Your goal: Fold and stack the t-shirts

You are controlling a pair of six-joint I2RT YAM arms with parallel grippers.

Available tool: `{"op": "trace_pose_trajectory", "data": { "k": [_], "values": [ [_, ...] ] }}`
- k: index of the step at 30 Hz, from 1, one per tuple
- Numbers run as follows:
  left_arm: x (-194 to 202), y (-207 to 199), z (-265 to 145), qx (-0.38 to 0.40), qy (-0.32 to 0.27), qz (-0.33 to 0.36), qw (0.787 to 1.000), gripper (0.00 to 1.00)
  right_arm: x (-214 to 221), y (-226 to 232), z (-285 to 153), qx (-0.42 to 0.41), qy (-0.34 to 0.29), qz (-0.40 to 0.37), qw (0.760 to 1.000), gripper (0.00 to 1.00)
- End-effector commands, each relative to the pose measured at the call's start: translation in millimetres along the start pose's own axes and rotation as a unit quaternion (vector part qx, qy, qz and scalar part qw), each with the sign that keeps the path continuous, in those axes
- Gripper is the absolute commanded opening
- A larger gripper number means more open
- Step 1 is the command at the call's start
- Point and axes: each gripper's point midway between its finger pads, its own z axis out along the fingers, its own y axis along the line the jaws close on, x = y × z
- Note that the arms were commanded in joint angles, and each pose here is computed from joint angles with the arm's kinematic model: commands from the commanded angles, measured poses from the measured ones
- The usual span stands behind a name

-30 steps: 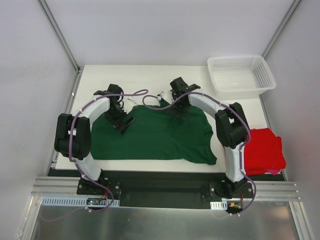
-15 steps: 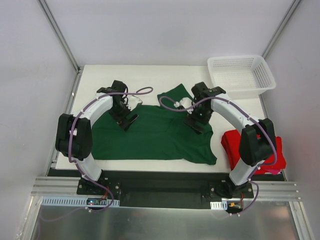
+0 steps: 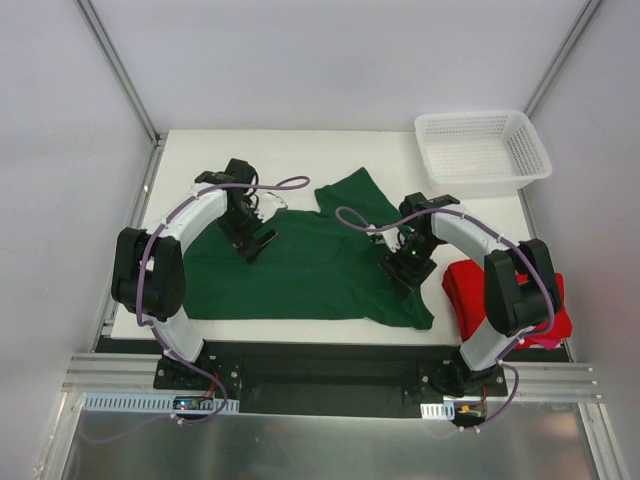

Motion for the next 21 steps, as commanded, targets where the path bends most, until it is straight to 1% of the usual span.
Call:
{"op": "trace_pose_trajectory", "data": {
  "k": [1, 4, 7, 13, 18, 21],
  "values": [
    [-6.0, -6.2, -8.9, 0.006, 0.006, 0.015, 1.0, 0.99, 2.0, -2.8, -6.6, 0.017, -0.011, 0.024, 0.999, 0.67],
    [-8.3, -10.5, -8.9, 0.01, 0.007, 0.015, 1.0, 0.99, 7.6, -8.7, -3.7, 0.028, 0.004, 0.029, 0.999, 0.64],
    [-11.1, -13.7, -8.1, 0.01, 0.007, 0.017, 1.0, 0.99, 6.9, -5.3, -2.6, 0.019, 0.001, 0.035, 0.999, 0.59],
    [-12.0, -20.5, -6.9, 0.012, 0.012, 0.024, 1.0, 0.99, 20.2, -13.5, 2.5, 0.04, 0.028, 0.041, 0.998, 0.58],
    [-5.7, -21.7, -5.8, 0.008, 0.022, 0.029, 0.999, 0.99, 28.6, -9.9, 2.9, 0.044, 0.025, 0.042, 0.998, 0.58],
    [-1.4, -23.5, -4.1, 0.01, 0.027, 0.031, 0.999, 0.99, 30.3, -2.8, -0.9, 0.039, 0.01, 0.041, 0.998, 0.58]
  ]
}}
